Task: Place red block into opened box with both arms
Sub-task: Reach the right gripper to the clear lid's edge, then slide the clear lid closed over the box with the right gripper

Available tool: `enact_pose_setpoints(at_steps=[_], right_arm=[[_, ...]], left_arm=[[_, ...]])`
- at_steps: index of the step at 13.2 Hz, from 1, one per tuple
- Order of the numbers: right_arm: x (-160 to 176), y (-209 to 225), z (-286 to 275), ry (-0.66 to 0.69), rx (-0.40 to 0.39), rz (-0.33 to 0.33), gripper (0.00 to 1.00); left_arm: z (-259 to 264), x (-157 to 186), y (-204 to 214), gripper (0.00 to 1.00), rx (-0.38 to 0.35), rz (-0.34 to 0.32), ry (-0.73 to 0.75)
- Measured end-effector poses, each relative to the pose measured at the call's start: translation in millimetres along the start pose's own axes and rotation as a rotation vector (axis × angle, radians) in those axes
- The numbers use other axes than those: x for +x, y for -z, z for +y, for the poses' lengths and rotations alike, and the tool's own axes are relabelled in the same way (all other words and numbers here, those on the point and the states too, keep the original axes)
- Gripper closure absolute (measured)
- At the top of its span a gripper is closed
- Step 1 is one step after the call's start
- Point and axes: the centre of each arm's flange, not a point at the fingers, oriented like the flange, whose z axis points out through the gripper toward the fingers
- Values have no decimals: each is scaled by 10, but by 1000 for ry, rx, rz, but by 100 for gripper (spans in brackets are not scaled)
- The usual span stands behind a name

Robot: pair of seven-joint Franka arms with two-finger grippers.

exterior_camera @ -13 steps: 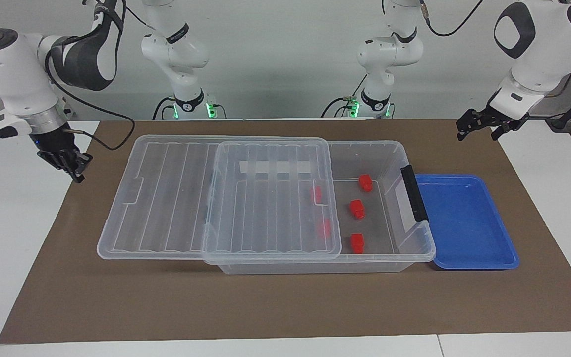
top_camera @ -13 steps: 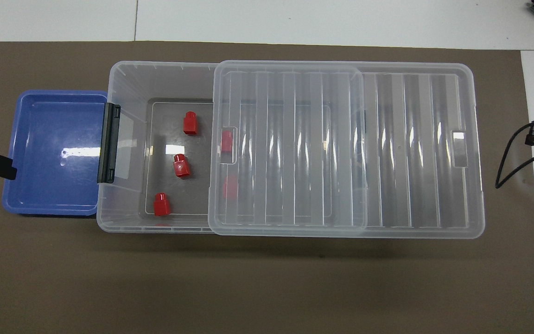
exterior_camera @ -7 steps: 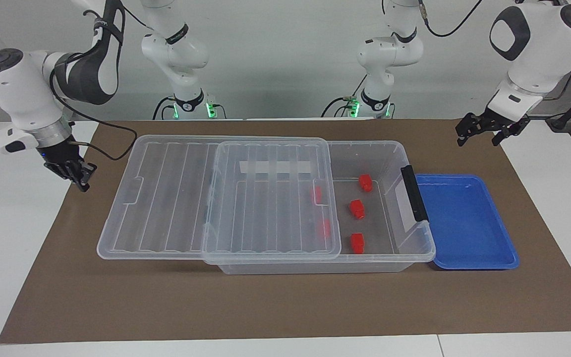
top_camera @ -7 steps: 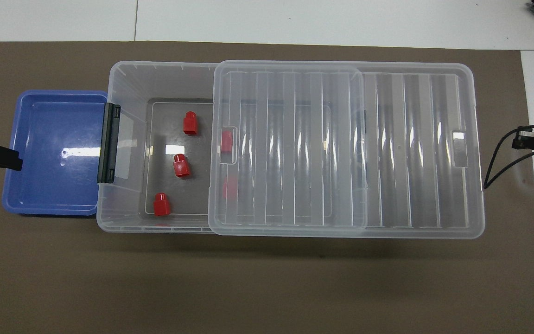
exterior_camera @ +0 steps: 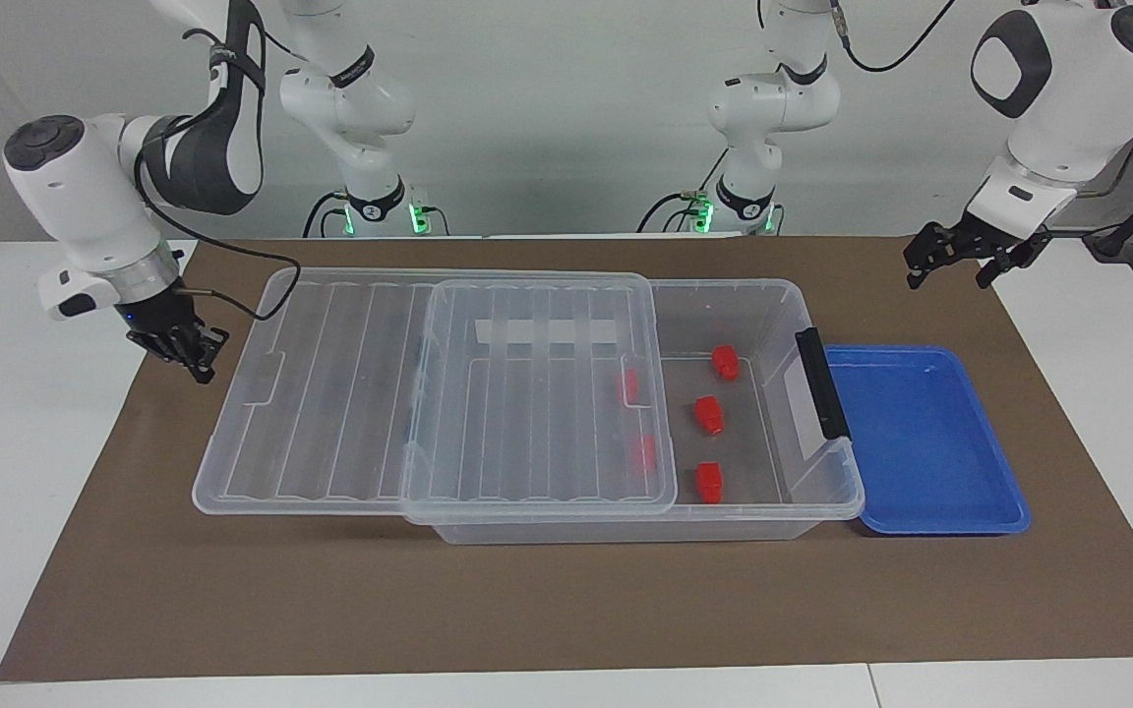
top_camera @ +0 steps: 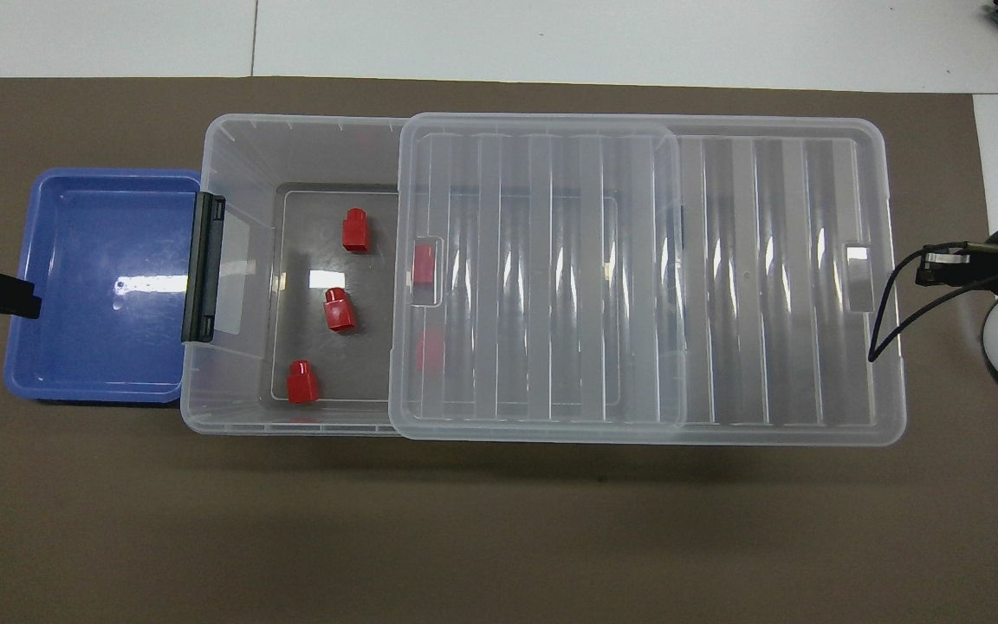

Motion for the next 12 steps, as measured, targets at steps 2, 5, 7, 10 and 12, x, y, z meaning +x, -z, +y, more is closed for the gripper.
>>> enact_pose_setpoints(at_steps=[2,5,7,10,12], right_arm=[[-11,4,-151,20,12,0,99],[-58,-3,-389,52,29,-20,99],[-105,-11,-586,76,47,-40,99],[-158,-16,-842,115,56,-50,99],[-204,-17,-1069,125,59,-53,99]], left_arm=[[0,0,2,0,0,1,0],[-2,-1,2,0,0,1,0],[-12,-3,2,0,0,1,2],[-48,-9,0,0,-1,0,9],[-56,-11,0,0,-1,0,10]])
